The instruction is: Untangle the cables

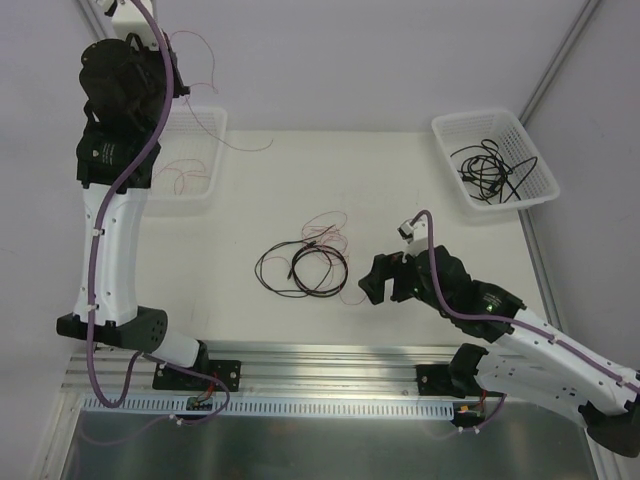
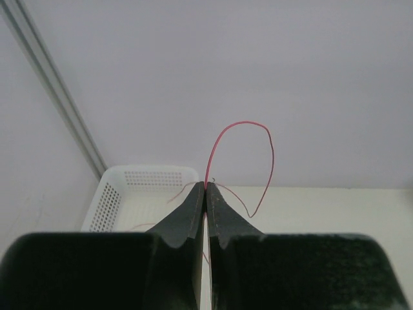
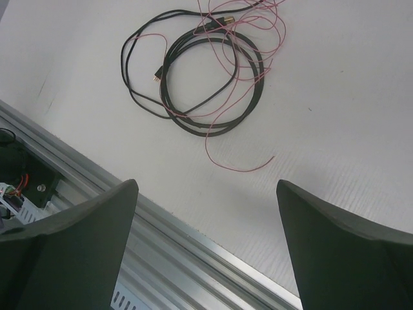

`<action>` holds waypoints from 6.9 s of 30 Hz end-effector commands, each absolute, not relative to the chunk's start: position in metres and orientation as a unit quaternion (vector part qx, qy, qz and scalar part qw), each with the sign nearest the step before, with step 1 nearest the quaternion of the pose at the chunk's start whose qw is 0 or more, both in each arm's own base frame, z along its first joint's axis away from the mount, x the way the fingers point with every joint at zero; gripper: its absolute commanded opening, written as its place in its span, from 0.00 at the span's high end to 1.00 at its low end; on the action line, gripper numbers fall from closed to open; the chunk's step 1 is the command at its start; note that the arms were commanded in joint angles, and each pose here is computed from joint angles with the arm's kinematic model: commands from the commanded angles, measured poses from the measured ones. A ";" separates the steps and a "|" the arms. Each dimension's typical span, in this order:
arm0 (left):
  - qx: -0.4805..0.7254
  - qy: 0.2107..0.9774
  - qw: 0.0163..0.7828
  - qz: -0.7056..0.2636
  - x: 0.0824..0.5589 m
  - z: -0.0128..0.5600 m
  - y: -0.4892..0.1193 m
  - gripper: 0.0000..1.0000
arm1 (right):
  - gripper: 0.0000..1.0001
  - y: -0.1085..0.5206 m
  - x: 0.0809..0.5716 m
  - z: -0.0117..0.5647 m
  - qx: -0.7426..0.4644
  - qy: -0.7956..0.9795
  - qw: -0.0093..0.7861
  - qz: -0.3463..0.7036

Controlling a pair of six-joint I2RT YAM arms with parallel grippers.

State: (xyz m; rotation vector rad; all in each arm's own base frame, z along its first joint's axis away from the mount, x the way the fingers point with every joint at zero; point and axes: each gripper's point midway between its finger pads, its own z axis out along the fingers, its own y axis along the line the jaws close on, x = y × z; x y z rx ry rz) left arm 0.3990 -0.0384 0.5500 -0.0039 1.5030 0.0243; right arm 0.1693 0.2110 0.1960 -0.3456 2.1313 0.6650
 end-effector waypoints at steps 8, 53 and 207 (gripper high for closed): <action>-0.059 0.695 0.715 0.044 0.465 0.518 0.034 1.00 | 0.06 0.213 0.171 0.190 -0.155 0.861 0.416 0.248; 0.041 0.927 0.296 -0.227 0.255 0.113 -0.197 0.15 | 0.08 0.221 0.169 0.147 -0.088 0.897 0.356 0.245; -0.033 0.768 0.639 -0.030 0.304 0.479 -0.028 1.00 | 0.81 0.108 0.275 0.189 0.098 0.907 0.345 0.222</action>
